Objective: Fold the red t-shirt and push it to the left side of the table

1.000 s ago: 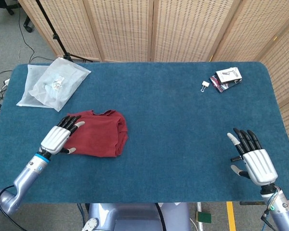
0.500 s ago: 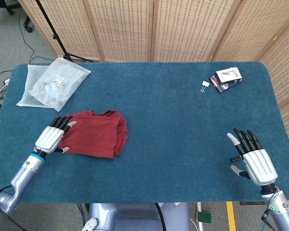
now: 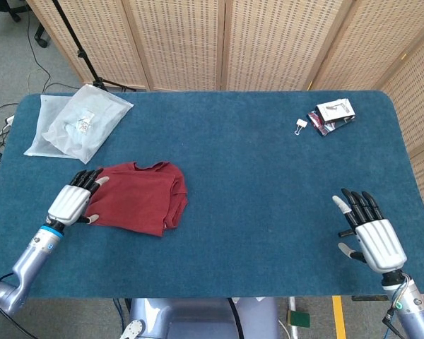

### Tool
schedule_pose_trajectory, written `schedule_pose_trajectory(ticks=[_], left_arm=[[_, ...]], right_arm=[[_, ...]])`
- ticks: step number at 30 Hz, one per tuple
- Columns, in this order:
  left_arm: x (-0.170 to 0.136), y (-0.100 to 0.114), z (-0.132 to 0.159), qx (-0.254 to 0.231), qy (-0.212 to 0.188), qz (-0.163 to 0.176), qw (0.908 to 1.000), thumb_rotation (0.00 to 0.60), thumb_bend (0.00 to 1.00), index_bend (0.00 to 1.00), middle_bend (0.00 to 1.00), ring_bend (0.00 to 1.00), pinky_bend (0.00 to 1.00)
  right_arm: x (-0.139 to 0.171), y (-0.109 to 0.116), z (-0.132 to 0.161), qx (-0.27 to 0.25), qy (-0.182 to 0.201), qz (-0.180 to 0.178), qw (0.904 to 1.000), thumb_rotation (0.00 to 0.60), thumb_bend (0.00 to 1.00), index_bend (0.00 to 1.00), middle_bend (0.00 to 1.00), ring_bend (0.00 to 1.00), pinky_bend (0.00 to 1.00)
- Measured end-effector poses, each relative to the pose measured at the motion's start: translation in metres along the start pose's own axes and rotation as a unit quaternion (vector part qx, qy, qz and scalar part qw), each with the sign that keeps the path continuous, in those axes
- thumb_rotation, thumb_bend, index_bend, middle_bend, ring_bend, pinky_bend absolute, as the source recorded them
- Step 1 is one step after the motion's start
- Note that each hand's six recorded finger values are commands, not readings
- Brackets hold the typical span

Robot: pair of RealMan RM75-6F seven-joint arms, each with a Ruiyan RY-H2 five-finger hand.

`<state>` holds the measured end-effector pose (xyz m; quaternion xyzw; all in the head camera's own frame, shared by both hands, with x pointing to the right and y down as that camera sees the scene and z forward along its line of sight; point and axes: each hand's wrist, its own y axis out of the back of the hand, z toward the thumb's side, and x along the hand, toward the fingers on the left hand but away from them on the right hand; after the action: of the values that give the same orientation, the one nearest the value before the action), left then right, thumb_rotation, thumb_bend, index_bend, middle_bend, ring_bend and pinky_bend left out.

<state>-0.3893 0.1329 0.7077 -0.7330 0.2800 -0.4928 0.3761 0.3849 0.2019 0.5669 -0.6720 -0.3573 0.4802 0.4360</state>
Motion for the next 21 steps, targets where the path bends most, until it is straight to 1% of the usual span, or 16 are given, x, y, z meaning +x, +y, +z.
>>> schedule_pose_trajectory(ticks=[4, 6, 10, 13, 16, 21], left_arm=[[-0.003, 0.013, 0.007, -0.028, -0.021, 0.036, 0.9987, 0.6, 0.07, 0.0, 0.0, 0.0, 0.0], [-0.007, 0.023, 0.011, -0.046, -0.03, 0.059, 0.9967, 0.6, 0.05, 0.0, 0.0, 0.0, 0.0], [-0.014, 0.037, 0.015, -0.072, -0.035, 0.087, 0.993, 0.6, 0.0, 0.0, 0.0, 0.0, 0.0], [-0.023, 0.049, 0.016, -0.084, -0.033, 0.11, 0.9898, 0.6, 0.0, 0.0, 0.0, 0.0, 0.0], [-0.034, 0.059, 0.014, -0.074, -0.022, 0.128, 0.9888, 0.6, 0.0, 0.0, 0.0, 0.0, 0.0], [-0.059, 0.073, 0.012, -0.029, 0.014, 0.154, 0.9875, 0.6, 0.0, 0.0, 0.0, 0.0, 0.0]], right_arm=[[0.001, 0.002, 0.001, -0.001, 0.001, -0.004, 1.0, 0.6, 0.0, 0.0, 0.0, 0.0, 0.0], [0.002, 0.004, 0.002, -0.002, 0.003, -0.007, 1.0, 0.6, 0.0, 0.0, 0.0, 0.0, 0.0], [0.004, 0.008, 0.003, -0.003, 0.006, -0.013, 0.9999, 0.6, 0.0, 0.0, 0.0, 0.0, 0.0], [0.006, 0.012, 0.003, -0.006, 0.007, -0.019, 0.9998, 0.6, 0.0, 0.0, 0.0, 0.0, 0.0], [0.007, 0.017, 0.003, -0.009, 0.008, -0.028, 0.9995, 0.6, 0.0, 0.0, 0.0, 0.0, 0.0], [0.01, 0.028, 0.0, -0.01, 0.003, -0.047, 0.9988, 0.6, 0.0, 0.0, 0.0, 0.0, 0.0]])
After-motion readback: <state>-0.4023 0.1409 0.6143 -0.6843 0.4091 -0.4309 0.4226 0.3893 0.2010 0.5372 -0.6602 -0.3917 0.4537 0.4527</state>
